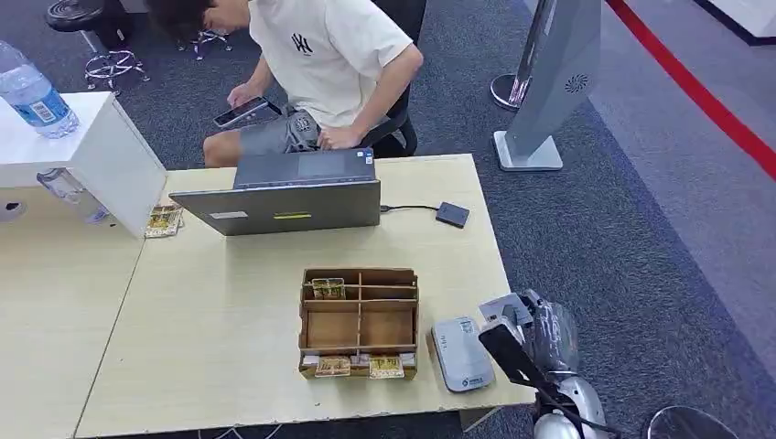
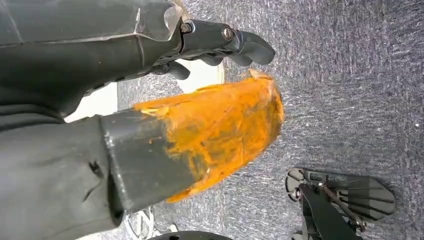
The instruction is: Pass the card to the sensor for recognition and then transmit it.
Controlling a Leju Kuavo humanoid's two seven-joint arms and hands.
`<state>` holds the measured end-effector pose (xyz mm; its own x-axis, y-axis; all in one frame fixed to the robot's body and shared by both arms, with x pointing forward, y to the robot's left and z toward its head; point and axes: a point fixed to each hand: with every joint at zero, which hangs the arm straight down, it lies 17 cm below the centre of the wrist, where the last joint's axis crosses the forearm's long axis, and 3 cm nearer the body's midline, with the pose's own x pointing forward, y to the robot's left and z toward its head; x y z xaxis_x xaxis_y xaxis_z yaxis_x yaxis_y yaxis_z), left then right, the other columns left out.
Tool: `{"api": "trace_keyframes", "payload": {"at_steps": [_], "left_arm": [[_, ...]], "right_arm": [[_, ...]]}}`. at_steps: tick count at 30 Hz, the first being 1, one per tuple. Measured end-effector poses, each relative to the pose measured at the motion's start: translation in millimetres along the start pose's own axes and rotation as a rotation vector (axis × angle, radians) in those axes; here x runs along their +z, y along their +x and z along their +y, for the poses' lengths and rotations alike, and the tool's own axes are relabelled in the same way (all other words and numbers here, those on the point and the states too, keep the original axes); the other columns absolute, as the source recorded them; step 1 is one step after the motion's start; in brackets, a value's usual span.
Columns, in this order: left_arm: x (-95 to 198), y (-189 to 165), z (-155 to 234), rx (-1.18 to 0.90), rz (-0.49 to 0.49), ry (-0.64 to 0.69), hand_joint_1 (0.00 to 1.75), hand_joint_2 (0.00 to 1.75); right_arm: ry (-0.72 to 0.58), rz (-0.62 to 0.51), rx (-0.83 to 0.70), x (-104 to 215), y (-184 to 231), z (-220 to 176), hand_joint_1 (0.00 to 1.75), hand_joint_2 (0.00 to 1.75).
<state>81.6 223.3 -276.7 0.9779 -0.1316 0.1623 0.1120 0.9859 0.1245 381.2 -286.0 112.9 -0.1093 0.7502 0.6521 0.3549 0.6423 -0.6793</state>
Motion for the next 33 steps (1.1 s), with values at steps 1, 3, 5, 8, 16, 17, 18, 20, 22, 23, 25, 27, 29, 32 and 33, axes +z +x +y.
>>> {"api": "trace_keyframes", "payload": {"at_steps": [1,3,5,8,16,17,18,20,22,23,25,27,29,32,33], "left_arm": [[0,0,0,0.0,0.0,0.0,0.0,0.0],[0,0,0,0.0,0.0,0.0,0.0,0.0],[0,0,0,0.0,0.0,0.0,0.0,0.0],[0,0,0,0.0,0.0,0.0,0.0,0.0],[0,0,0,0.0,0.0,0.0,0.0,0.0],[0,0,0,0.0,0.0,0.0,0.0,0.0],[0,0,0,0.0,0.0,0.0,0.0,0.0],[0,0,0,0.0,0.0,0.0,0.0,0.0],[0,0,0,0.0,0.0,0.0,0.0,0.0],[0,0,0,0.0,0.0,0.0,0.0,0.0],[0,0,0,0.0,0.0,0.0,0.0,0.0],[0,0,0,0.0,0.0,0.0,0.0,0.0],[0,0,0,0.0,0.0,0.0,0.0,0.0],[1,-1,-4,-0.101,-0.012,-0.019,0.0,0.0],[1,14,-6,-0.161,-0.041,-0.029,0.0,0.0]], "right_arm": [[0.0,0.0,0.0,0,0,0,1.75,1.75],[-0.001,0.0,-0.001,0,0,0,1.75,1.75],[-0.001,0.0,0.0,0,0,0,1.75,1.75],[-0.001,0.0,-0.001,0,0,0,1.75,1.75],[-0.001,0.0,0.0,0,0,0,1.75,1.75],[-0.001,0.0,0.0,0,0,0,1.75,1.75],[-0.001,0.0,0.0,0,0,0,1.75,1.75],[-0.001,0.0,0.0,0,0,0,1.75,1.75],[-0.001,0.0,0.0,0,0,0,1.75,1.75],[-0.001,0.0,0.0,0,0,0,1.75,1.75],[-0.001,0.0,0.0,0,0,0,1.75,1.75],[-0.001,0.0,0.0,0,0,0,1.75,1.75],[-0.001,0.0,0.0,0,0,0,1.75,1.75],[-0.136,-0.319,0.148,-23,77,-22,1.75,1.75],[-0.235,-0.735,0.416,-52,197,-12,1.75,1.75]]}}
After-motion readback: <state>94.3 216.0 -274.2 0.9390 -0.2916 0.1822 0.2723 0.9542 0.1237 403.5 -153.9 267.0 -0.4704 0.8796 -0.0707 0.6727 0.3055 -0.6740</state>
